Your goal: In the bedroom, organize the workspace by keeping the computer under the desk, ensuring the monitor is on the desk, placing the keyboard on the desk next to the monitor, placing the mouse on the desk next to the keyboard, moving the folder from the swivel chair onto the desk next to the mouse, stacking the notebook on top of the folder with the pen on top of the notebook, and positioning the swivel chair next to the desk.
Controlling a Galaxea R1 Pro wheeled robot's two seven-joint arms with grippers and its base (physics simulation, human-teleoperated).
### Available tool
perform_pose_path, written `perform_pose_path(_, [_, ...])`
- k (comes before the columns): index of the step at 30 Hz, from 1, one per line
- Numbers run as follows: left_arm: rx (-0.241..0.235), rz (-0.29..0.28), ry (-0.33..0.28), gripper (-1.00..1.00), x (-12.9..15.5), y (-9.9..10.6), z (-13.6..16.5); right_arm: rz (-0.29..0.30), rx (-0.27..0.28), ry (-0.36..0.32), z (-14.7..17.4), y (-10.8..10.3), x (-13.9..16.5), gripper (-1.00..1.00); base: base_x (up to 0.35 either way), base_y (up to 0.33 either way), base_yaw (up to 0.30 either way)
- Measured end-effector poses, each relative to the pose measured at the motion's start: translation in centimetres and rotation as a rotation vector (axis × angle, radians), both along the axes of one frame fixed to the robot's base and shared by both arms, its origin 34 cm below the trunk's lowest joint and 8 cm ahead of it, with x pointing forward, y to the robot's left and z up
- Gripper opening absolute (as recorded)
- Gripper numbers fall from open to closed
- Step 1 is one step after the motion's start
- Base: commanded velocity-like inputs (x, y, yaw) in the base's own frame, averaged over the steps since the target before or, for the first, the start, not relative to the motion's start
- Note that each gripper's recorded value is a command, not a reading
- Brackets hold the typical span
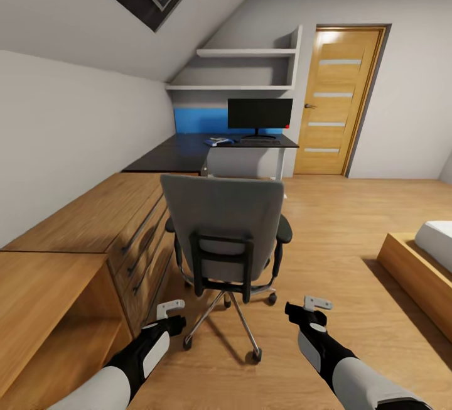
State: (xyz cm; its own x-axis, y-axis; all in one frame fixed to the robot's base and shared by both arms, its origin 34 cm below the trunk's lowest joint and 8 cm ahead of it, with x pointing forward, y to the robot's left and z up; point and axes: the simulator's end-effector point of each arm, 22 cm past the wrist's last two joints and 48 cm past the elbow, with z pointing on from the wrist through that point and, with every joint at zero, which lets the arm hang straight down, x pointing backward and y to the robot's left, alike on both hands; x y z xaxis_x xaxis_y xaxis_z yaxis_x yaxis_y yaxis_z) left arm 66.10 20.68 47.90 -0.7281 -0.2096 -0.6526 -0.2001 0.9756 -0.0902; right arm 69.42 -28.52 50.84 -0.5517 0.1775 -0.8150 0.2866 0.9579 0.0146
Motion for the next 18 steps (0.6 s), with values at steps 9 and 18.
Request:
perform_pose_path(9, [-0.001,0.004,-0.016,1.00,-0.2,0.0,-1.7,-0.004,-0.004,-0.019,-1.6,-0.1,-0.2,1.00,0.000,0.000,0.000])
perform_pose_path(18, [0.000,0.006,-0.019,1.00,-0.5,0.0,-3.6,0.004,-0.004,-0.021,-3.6,0.2,-0.6,1.00,0.000,0.000,0.000])
